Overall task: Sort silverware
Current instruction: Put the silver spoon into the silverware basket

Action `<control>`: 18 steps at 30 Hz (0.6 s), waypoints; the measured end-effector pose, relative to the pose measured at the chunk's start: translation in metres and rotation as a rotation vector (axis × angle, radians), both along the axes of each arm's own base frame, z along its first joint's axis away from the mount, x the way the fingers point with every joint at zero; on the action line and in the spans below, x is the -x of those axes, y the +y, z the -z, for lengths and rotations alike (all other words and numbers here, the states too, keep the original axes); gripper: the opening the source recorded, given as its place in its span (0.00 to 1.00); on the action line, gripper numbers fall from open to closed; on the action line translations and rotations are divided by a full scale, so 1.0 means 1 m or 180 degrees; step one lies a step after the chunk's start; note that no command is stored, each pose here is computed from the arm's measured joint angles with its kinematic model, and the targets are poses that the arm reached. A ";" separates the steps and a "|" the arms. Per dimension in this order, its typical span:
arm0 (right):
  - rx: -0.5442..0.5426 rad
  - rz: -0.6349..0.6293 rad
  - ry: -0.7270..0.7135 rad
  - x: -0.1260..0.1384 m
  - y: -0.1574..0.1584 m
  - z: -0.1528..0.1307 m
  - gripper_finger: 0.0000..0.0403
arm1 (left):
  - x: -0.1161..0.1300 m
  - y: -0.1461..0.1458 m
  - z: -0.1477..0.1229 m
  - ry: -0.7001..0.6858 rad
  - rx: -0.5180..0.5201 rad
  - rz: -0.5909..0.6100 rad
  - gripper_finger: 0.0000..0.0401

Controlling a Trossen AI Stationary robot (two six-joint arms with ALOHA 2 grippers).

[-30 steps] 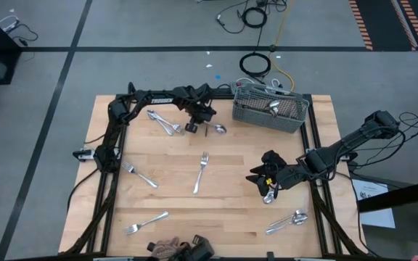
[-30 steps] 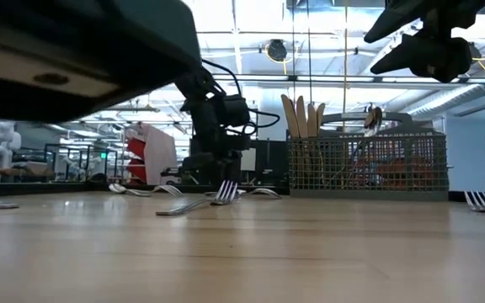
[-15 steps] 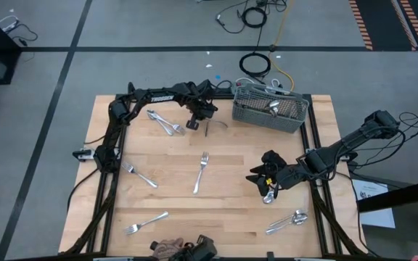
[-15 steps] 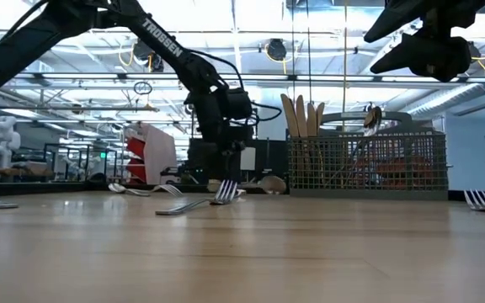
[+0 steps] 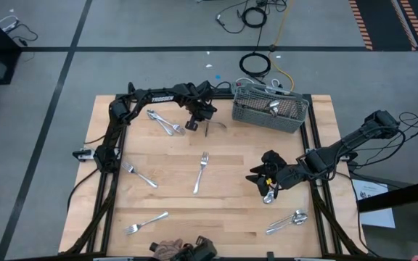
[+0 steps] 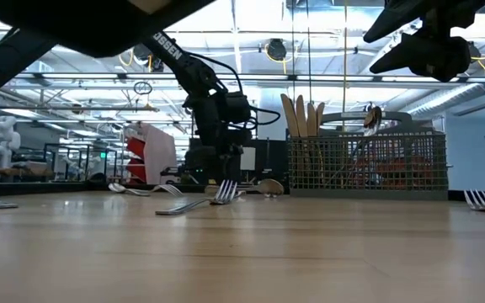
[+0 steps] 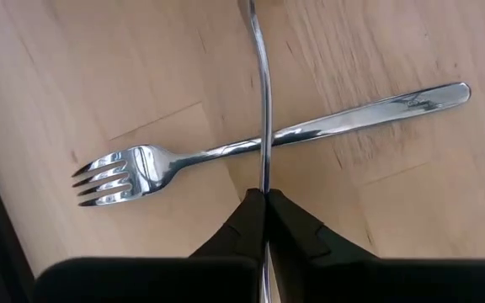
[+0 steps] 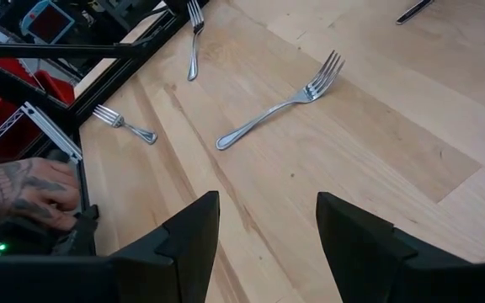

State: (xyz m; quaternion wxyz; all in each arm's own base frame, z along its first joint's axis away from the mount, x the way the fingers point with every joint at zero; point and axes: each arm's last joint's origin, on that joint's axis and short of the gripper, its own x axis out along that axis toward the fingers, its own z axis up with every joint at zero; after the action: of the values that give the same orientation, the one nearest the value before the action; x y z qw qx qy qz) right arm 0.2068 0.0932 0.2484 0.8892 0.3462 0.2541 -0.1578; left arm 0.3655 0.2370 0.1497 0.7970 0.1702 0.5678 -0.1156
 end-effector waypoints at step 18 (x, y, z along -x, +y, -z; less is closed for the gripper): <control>-0.0086 -0.0045 -0.0004 0.000 0.001 0.000 0.47 | -0.003 0.002 0.008 -0.0009 0.0048 -0.0163 0.04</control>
State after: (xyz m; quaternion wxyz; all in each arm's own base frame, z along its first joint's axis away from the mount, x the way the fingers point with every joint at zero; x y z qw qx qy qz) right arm 0.2072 0.0941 0.2488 0.8857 0.3564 0.2582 -0.1479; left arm 0.3683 0.2389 0.1420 0.8017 0.1499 0.5700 -0.0993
